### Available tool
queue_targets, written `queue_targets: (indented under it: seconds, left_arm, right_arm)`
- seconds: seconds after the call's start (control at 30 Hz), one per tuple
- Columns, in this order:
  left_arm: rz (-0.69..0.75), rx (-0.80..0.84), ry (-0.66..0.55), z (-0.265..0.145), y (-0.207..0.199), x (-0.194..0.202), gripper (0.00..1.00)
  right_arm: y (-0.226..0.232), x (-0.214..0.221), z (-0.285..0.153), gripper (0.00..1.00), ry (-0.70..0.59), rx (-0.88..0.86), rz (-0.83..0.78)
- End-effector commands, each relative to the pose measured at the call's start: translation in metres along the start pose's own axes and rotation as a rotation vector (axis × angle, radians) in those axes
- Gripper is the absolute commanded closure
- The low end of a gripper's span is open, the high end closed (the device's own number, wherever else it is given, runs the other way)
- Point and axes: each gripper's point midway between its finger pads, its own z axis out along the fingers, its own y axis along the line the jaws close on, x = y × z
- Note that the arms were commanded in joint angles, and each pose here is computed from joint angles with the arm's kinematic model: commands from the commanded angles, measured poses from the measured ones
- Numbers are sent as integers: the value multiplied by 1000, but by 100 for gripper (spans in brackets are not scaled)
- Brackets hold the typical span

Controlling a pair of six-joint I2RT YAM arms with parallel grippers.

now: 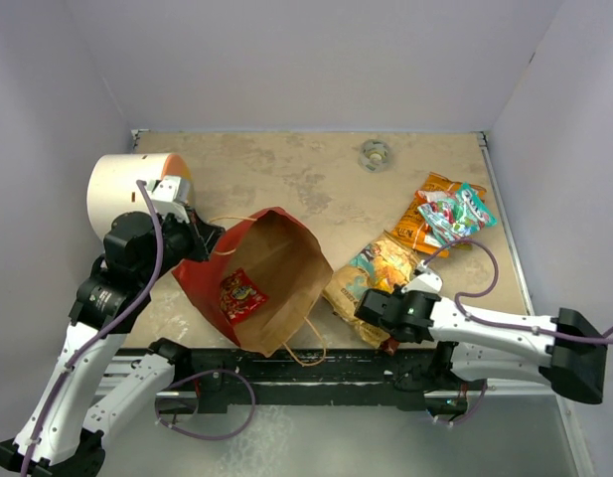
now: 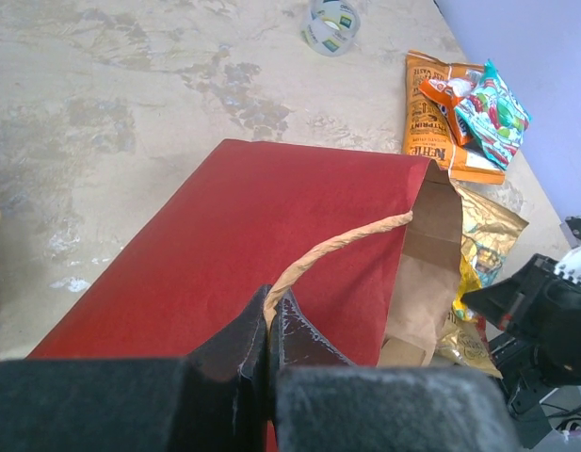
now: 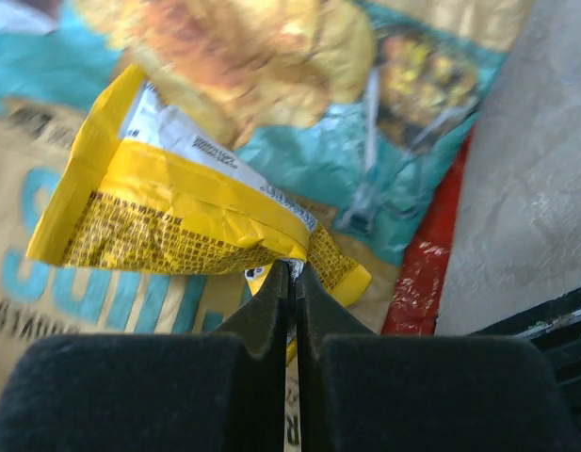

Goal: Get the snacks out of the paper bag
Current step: Place the snack at the center of the board.

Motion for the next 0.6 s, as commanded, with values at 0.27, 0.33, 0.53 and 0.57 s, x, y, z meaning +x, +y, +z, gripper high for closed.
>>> queue_targets:
  seconds: [0.27,0.33,0.53,0.57]
  left_arm:
    - [72,189,-42,-12,-29,2,100]
    - [90,216,-49,-16,-32,6,100]
    - [100,238,-60,-25,-32,17,100]
    - [101,242,-65,-27,-33,16,100]
  right_arm:
    - [2,-30,12,74,-114,72,1]
    - [16,-39,1,64,-113,-2,-58]
    - [84,-76,-53,24,-179,-401,-294]
    - [100,-83,-65,23,-218,-495,-359]
